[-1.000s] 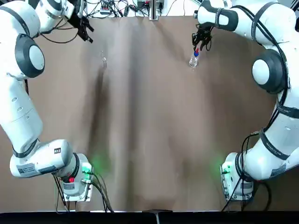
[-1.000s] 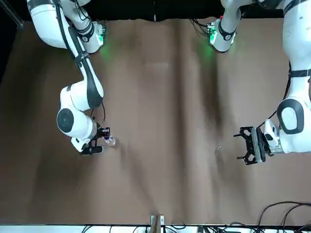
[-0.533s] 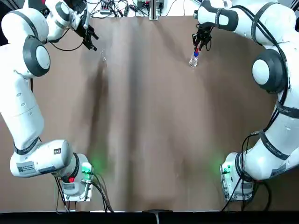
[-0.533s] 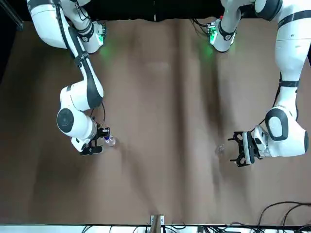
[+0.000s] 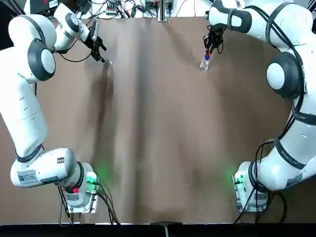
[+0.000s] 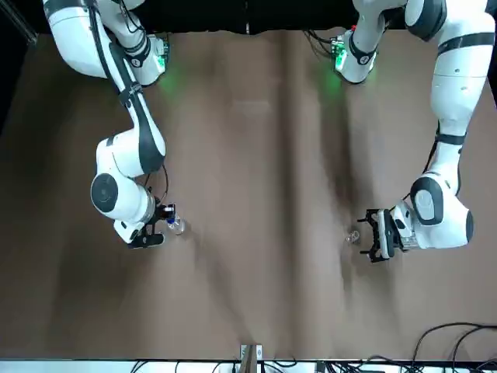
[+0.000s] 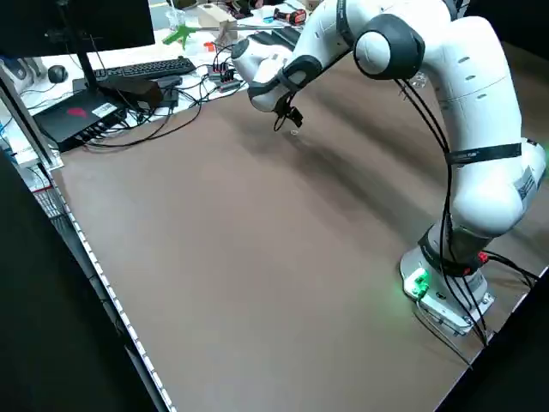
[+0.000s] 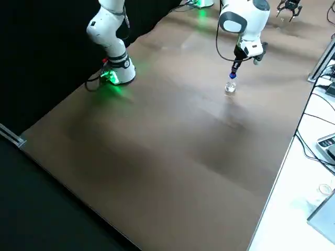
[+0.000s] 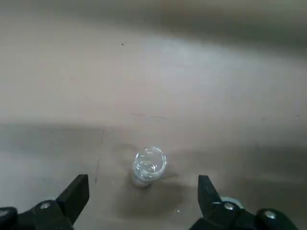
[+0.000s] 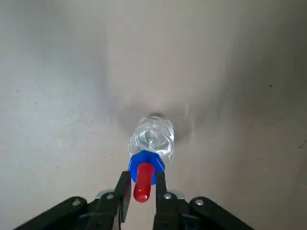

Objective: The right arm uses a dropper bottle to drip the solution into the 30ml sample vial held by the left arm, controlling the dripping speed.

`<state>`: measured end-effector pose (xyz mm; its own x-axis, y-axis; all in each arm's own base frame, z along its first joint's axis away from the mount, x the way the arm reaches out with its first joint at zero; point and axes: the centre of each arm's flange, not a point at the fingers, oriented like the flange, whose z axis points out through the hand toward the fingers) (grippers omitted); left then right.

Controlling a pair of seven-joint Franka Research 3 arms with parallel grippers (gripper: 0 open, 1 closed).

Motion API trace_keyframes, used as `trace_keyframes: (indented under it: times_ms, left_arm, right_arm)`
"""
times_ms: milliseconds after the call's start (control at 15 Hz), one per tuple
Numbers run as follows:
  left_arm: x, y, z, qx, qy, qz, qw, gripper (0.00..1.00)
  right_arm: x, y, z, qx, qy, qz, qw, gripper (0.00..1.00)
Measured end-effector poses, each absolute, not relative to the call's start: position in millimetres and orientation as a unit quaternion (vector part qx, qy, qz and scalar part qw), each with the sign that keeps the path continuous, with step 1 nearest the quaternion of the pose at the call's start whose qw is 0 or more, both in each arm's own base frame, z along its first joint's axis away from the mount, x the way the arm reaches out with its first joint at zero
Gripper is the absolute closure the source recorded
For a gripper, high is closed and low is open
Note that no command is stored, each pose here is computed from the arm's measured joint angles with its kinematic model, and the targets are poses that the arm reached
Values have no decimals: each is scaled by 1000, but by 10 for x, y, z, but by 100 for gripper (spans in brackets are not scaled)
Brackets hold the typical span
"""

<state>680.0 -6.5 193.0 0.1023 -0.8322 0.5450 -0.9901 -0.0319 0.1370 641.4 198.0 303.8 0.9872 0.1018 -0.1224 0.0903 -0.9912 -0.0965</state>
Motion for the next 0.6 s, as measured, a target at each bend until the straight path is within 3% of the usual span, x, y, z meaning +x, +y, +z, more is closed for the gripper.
trace_keyframes:
  times_ms: [400,467,600]
  left_arm:
    - [6780,-235,1701,707,-653,160,219,0]
    - [6777,-244,1696,707,-654,160,218,0]
    - [6777,-279,1696,705,-655,160,218,3]
  right_arm:
    - [6412,1985,3037,-996,-49,64,45,77]
    - [6412,1985,3037,-996,-48,64,45,83]
    - [6409,1989,3034,-996,-49,65,45,86]
